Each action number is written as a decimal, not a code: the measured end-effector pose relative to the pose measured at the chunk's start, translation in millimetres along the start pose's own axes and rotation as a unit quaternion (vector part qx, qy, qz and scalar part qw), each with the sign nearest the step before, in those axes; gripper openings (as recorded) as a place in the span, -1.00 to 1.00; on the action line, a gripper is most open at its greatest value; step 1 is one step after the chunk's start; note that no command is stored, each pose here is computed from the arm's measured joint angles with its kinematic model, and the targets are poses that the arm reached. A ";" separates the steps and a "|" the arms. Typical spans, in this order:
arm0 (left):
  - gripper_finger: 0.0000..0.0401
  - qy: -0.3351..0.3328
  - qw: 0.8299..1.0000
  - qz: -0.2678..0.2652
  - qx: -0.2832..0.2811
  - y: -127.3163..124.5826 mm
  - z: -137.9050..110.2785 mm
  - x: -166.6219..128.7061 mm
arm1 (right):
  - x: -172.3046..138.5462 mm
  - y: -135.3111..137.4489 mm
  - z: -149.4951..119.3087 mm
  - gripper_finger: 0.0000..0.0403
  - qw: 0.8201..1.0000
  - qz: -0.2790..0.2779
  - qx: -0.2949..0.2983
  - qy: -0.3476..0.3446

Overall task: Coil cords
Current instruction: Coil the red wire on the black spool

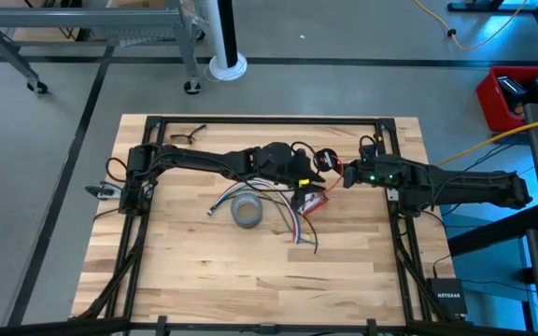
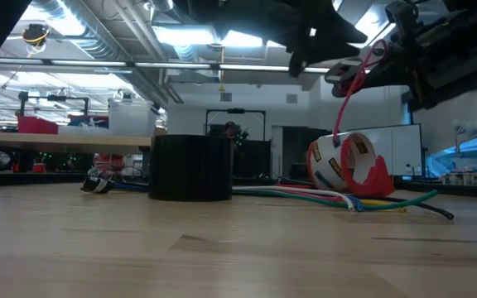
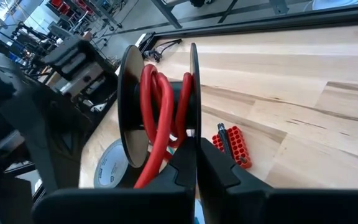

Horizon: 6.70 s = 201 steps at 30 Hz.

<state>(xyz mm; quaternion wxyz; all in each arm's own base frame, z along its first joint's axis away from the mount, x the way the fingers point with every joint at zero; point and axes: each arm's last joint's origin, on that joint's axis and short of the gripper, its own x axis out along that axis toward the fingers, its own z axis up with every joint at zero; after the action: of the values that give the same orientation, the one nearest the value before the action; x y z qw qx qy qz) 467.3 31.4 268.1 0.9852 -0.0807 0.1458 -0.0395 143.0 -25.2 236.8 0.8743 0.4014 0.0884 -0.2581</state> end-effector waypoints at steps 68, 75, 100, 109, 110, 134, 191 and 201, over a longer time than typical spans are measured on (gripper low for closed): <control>-0.97 0.067 0.993 0.057 -0.083 12.3 -17.1 0.8 | -4.8 13.7 14.1 -0.98 0.995 0.065 0.008 -0.081; -0.98 0.099 0.986 0.088 -0.099 27.0 -22.7 -3.4 | -15.1 5.0 10.3 -0.98 0.998 0.046 -0.001 -0.053; -0.98 0.123 0.923 0.105 -0.349 94.9 -26.3 -27.6 | 7.9 -8.5 -11.7 -0.98 0.995 -0.043 -0.061 0.068; -0.98 0.129 0.891 0.087 -0.427 111.0 -26.4 -35.5 | 28.7 -8.7 -19.5 -0.98 0.989 -0.065 -0.100 0.091; -0.98 0.128 0.885 0.086 -0.438 113.3 -26.3 -36.5 | 30.2 -8.7 -19.9 -0.98 0.988 -0.068 -0.102 0.090; -0.97 0.084 0.822 0.037 -0.562 127.8 -25.2 -28.5 | 38.7 -5.2 -18.9 -0.99 0.986 -0.063 -0.138 0.067; -0.84 0.051 0.849 -0.060 -0.522 93.1 -9.1 -12.7 | 54.2 -3.7 -21.8 -0.99 0.987 -0.073 -0.134 0.046; -0.85 0.060 0.847 -0.076 -0.523 83.5 -8.7 -10.0 | 54.1 -4.1 -21.2 -0.99 0.987 -0.082 -0.135 0.037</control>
<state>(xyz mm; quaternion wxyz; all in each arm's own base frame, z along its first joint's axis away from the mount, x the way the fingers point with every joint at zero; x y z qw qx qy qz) 459.7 113.3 248.4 0.7804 -0.5921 0.1973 -0.0371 188.0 -32.2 200.4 0.8926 0.2802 0.1875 -0.2995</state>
